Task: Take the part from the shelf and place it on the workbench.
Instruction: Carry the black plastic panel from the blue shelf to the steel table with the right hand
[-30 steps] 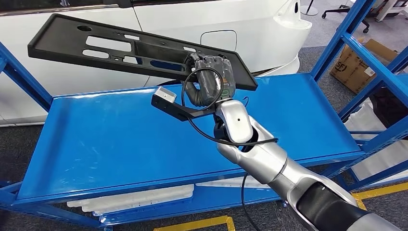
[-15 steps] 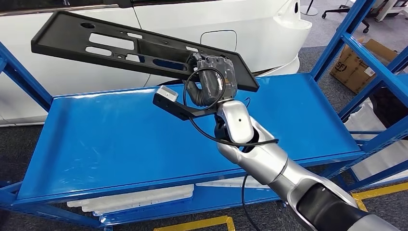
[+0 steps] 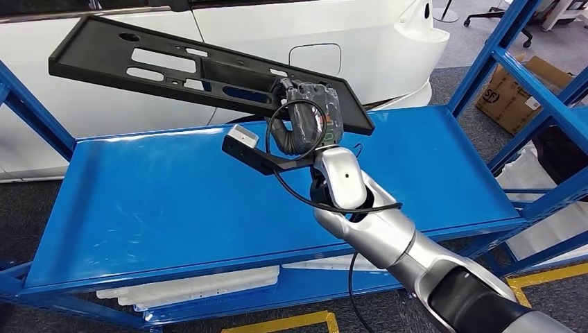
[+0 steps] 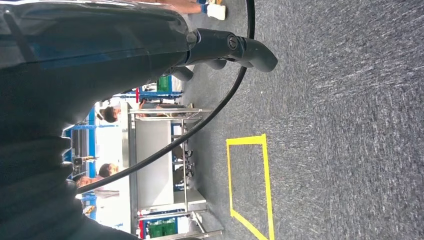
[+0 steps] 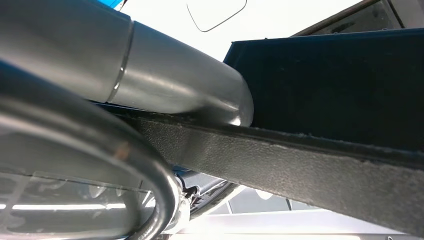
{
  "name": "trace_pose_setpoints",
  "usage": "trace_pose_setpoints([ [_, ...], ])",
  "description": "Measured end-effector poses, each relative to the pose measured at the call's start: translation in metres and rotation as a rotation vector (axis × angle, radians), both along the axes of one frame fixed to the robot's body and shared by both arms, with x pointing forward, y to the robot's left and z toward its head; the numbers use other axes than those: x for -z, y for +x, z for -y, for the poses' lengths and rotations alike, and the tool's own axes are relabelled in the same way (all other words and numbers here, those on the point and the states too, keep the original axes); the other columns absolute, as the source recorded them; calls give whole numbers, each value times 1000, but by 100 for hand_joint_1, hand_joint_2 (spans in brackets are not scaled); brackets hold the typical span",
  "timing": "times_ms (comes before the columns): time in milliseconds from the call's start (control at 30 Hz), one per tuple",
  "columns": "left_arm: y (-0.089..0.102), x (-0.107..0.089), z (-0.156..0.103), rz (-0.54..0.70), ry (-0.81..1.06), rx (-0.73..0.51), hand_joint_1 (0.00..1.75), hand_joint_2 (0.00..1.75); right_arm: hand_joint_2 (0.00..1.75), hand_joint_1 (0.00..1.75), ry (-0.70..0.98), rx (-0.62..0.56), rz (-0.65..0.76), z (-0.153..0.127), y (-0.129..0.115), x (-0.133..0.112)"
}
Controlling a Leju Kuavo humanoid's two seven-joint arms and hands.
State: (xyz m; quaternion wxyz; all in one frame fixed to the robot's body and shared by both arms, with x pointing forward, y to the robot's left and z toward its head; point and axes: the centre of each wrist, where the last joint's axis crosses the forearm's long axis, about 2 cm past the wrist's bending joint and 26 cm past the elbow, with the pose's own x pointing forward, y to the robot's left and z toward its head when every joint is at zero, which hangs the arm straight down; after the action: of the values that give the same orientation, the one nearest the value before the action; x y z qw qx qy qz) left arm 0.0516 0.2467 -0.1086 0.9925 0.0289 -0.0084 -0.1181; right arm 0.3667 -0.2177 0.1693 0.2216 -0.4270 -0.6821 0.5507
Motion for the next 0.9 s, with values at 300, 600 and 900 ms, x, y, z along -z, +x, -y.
trace_pose_setpoints([
  [300, 0, 0, 0, -4, -10, 2, 0, 175, 0, 175, 1, -4, 2, 0, 0, 0],
  [600, 0, 0, 1, -13, -24, 3, 0, 175, 0, 175, 52, -27, -17, 0, -2, -1],
  [900, -1, 0, 1, -18, -31, -8, 0, 175, 0, 175, 334, -39, -151, 10, -16, 6],
])
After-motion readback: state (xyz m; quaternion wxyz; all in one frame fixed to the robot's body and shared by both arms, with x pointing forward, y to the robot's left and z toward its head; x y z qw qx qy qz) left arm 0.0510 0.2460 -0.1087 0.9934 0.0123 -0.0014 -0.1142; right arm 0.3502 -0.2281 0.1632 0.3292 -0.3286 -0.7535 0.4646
